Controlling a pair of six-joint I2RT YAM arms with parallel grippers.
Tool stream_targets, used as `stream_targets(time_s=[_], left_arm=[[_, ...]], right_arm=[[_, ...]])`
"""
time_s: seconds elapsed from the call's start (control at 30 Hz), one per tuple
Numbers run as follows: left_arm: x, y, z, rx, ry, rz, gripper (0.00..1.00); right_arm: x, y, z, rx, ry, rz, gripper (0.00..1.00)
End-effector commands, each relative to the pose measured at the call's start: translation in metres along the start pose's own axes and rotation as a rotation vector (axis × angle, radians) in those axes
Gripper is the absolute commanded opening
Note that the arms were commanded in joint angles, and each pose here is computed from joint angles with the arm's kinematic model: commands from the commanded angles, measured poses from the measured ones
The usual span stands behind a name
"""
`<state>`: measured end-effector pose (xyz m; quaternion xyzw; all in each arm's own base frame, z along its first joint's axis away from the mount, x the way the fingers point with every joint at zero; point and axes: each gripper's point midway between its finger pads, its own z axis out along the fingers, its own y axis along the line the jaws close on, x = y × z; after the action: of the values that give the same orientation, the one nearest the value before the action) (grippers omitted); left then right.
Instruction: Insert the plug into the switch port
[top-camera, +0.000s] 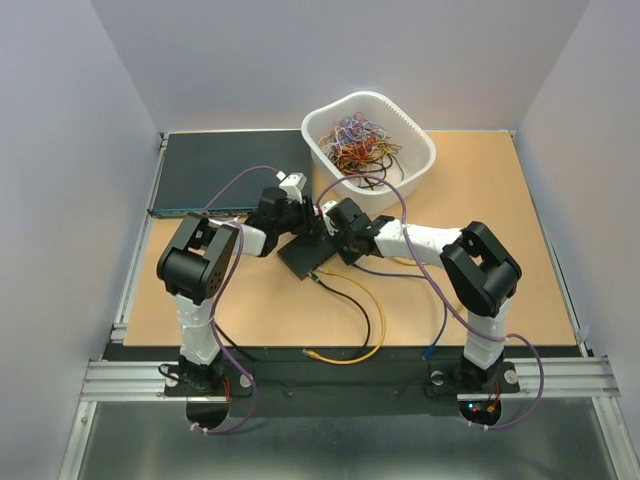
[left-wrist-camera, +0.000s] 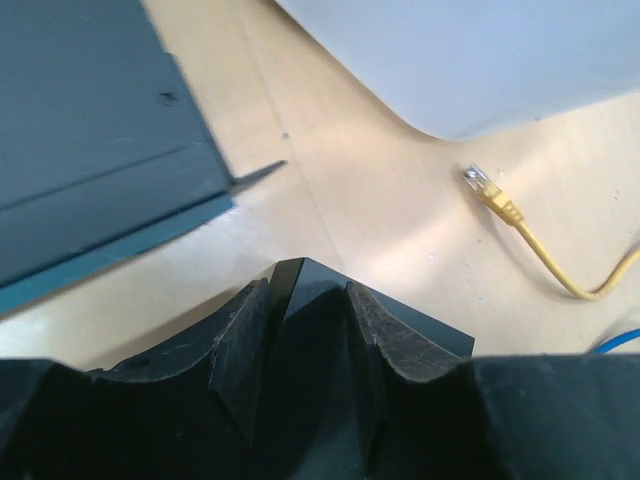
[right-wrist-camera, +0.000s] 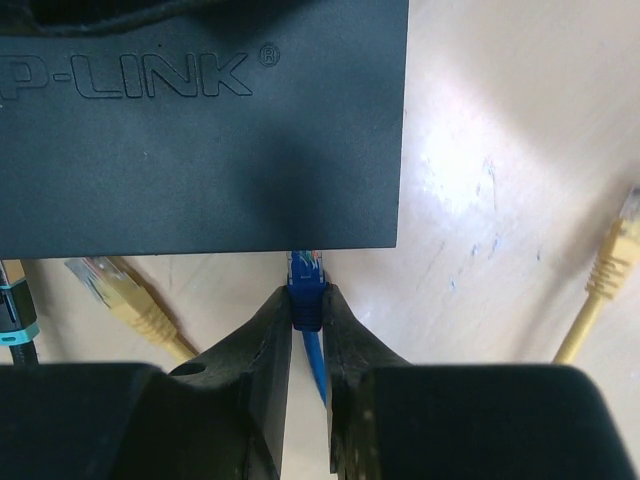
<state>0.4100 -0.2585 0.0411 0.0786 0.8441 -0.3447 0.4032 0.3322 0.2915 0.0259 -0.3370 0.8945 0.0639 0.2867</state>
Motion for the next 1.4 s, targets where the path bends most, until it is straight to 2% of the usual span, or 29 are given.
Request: stream_targets(time_s=[0.0,0.37,0.73,0.93,1.17,1.37], left_arm=[[0.072,-0.038,-0.007,0.083,0.227,-0.039,0.46],[0.101,-0.051,-0.006,0.049,0.276,-0.009,0.46],[0.124,-0.044,-0.003,-0.010,0.309,-0.012,0.45],[0.136,-0.058,-0.006,0.039,0.334,-0.007,0.45],[0.171,-0.066,-0.012,0.066,0.413,0.007,0.45],[0.195,-0.075,-0.016,0.053,0.462,0.081,0.45]], right_arm=[[-0.009,-0.002,-0.001,0.001,-0.058,-0.003,0.00],[-0.041,-0.016,-0.013,0.068,-0.130,-0.028,0.00],[-0.101,-0.022,-0.035,0.083,-0.276,-0.076,0.00],[-0.094,-0.013,-0.016,0.048,-0.295,-0.107,0.00],[-0.114,-0.006,-0.042,0.004,-0.496,-0.096,0.00],[-0.135,-0.012,-0.089,0.031,-0.683,-0.127,0.01]])
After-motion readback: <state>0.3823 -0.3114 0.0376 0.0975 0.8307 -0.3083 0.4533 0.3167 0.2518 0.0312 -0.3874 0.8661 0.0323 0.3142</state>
